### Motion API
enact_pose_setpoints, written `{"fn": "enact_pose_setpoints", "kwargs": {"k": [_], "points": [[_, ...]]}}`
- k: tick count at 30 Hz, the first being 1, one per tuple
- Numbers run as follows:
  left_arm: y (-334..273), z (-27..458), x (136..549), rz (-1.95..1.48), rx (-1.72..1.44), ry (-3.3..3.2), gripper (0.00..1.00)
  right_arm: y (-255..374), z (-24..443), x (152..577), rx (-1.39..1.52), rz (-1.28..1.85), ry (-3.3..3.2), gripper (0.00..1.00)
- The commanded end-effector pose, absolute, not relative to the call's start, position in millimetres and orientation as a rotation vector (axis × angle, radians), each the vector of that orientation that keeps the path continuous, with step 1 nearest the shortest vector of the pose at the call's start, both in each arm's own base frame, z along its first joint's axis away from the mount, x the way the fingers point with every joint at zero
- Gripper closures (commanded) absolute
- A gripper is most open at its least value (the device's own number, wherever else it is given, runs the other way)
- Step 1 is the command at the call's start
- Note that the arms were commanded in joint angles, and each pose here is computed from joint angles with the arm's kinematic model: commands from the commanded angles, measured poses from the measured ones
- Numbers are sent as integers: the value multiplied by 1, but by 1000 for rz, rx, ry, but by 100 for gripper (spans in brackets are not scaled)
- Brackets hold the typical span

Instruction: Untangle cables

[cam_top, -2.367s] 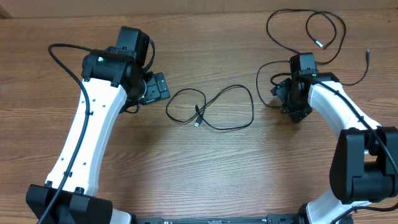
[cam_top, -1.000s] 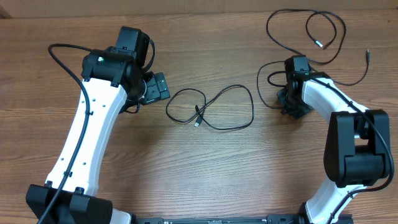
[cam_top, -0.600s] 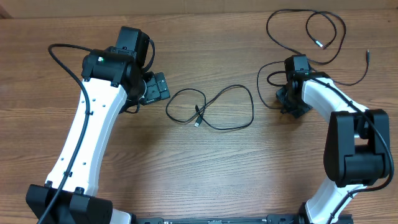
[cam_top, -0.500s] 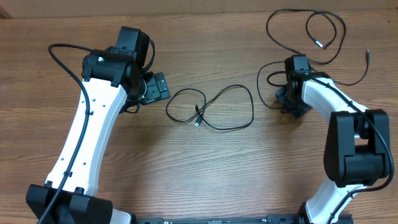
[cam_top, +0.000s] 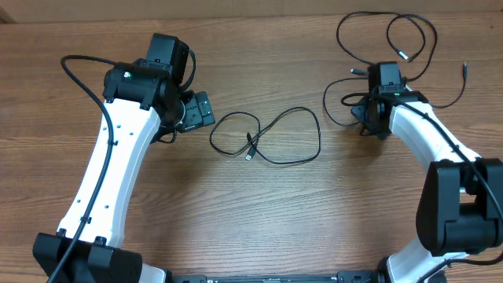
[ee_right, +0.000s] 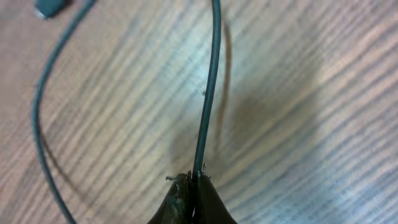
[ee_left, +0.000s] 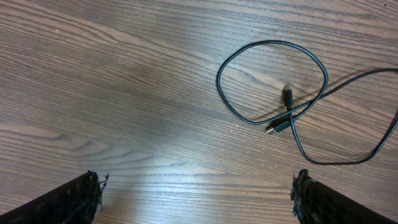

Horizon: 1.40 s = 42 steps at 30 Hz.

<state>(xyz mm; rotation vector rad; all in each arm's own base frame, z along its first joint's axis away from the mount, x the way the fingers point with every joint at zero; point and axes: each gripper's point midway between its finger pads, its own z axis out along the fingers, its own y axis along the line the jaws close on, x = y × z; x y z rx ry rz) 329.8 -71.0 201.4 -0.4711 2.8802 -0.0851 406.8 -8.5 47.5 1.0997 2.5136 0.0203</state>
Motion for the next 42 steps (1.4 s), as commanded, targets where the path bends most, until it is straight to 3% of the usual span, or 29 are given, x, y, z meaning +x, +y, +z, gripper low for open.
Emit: {"fn": "enact_pose_setpoints", "kwargs": {"k": [1,6,7,8,9,13,18,21,28,36,38,42], "points": [[-71,197,330,-87,-484,2890,0,-8,58,414,1033,39,2496,96],[-71,198,330,-87,-484,2890,0,-11,59,416,997,15,2494,96],[-71,198,330,-87,-485,2890,0,-12,59,416,998,6,2493,92],[-71,197,330,-87,-484,2890,0,-14,59,415,1001,-7,2491,80],[-71,197,330,-87,-484,2890,0,-15,59,415,1002,-18,2487,61],[-71,197,330,-85,-485,2892,0,-17,60,415,1004,-32,2482,26],[-71,197,330,-86,-485,2892,0,-16,59,415,1003,-18,2487,19],[-71,197,330,-86,-485,2892,0,-11,58,415,998,17,2501,0],[-71,197,330,-85,-484,2892,1,-8,55,407,1004,18,2537,0],[-71,198,330,-87,-485,2890,0,27,49,396,1033,268,2646,1],[-71,197,330,-87,-485,2890,0,27,48,392,1098,269,2639,6],[-71,197,330,-85,-485,2893,0,26,46,390,1193,272,2611,26]]}}
